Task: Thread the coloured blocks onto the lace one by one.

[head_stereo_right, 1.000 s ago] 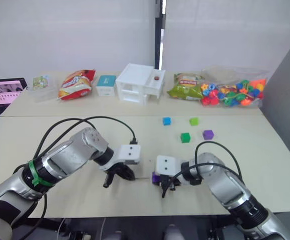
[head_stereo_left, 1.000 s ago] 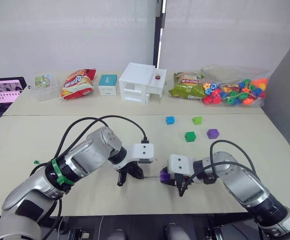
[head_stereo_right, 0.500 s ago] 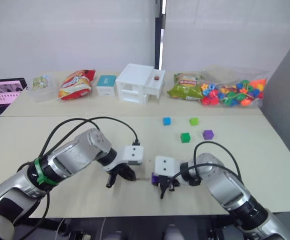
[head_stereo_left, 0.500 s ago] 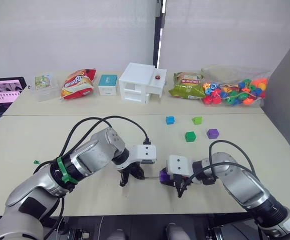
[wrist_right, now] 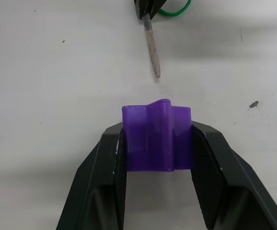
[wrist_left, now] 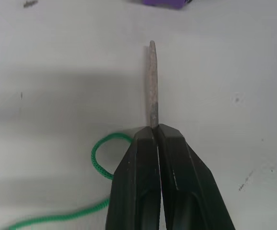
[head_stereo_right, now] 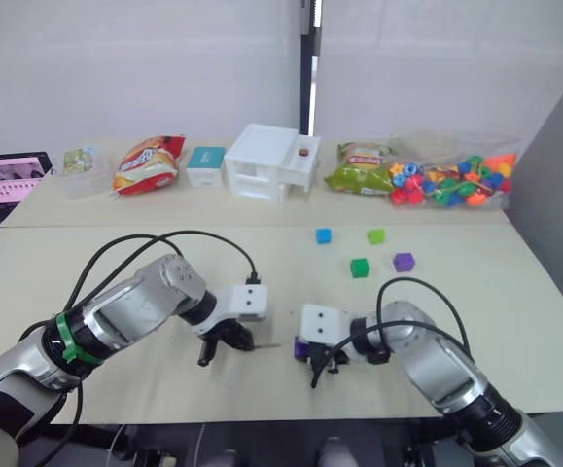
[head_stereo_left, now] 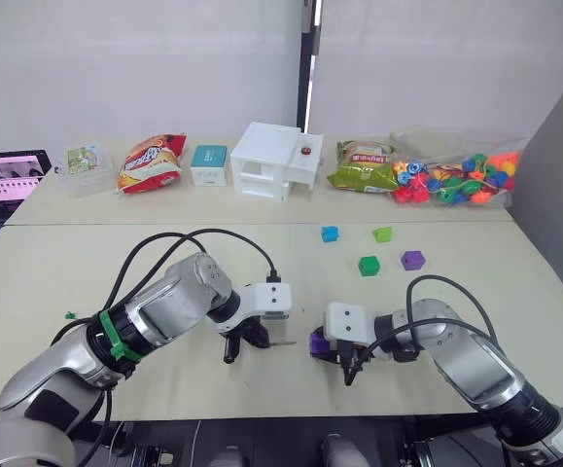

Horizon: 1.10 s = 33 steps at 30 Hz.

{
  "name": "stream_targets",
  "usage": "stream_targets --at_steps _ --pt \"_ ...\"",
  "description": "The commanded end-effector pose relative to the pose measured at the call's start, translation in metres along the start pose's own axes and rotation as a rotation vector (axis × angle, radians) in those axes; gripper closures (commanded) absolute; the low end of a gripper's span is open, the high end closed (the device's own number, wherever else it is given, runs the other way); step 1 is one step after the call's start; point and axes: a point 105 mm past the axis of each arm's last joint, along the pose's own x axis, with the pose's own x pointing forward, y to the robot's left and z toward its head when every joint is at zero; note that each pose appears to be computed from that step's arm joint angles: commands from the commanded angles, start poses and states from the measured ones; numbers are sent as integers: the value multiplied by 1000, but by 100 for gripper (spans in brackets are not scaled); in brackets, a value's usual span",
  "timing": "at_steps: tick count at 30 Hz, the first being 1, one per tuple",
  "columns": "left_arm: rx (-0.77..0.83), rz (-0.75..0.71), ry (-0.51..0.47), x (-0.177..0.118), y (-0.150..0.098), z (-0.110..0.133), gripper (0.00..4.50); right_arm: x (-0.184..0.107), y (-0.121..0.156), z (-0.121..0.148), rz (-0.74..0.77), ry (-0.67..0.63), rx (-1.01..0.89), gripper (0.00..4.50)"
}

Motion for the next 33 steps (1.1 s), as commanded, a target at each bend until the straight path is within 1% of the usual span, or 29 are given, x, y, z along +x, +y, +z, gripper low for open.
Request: stream_targets --at_steps 1,14,26,33 --pt "40 -15 -15 -2 -7 10 450 -2 1 6 -6 -8 -22 316" --pt "65 -23 -21 2 -4 23 450 7 7 14 22 -11 -58 316" --pt "68 -9 -15 -2 1 22 450 4 9 7 25 11 -50 316" --pt "73 -5 -26 -4 1 26 450 6 9 9 29 7 -55 316"
